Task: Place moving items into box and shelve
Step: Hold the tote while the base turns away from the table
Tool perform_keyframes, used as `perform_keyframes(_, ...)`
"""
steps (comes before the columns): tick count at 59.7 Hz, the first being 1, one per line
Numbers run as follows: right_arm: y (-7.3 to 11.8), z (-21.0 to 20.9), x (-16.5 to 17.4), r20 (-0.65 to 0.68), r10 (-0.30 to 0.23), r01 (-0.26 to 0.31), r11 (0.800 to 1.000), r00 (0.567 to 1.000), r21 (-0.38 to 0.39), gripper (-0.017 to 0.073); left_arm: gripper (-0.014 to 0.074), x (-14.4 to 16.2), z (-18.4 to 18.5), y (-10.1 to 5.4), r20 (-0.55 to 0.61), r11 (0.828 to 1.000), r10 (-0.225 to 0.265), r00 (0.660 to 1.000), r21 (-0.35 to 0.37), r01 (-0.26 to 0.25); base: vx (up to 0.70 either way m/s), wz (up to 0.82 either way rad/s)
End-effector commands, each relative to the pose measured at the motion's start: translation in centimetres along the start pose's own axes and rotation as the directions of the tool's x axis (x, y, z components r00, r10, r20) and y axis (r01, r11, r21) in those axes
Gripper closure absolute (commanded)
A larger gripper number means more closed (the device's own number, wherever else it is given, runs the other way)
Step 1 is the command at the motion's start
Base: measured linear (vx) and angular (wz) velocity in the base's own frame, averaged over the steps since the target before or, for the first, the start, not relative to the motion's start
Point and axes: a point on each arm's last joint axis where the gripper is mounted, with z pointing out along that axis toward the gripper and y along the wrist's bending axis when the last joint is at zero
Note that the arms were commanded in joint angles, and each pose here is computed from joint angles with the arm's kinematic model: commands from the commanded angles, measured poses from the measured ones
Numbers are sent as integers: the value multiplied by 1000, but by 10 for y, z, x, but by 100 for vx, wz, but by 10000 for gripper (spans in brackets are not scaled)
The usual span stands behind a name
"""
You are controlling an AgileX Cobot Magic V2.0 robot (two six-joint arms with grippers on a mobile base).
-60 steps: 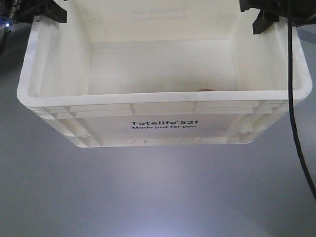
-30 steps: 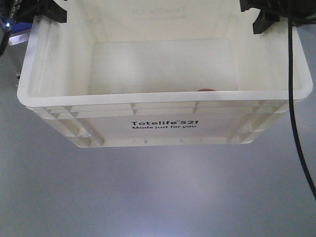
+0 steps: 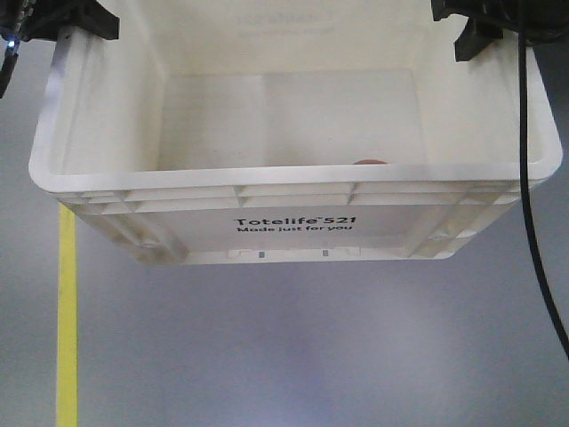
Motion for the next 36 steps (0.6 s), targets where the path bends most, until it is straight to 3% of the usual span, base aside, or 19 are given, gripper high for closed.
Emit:
perform_keyframes(1, -11, -37, -4, 136, -17, 10, 999, 990, 52, 564, 594, -18, -36, -4, 214, 999, 40, 976, -18, -37, 21, 63)
perform_keyframes(36, -11, -37, -2, 117, -16, 10, 998, 993, 55, 564, 594, -18, -36, -4, 214, 999, 40, 976, -18, -37, 27, 54)
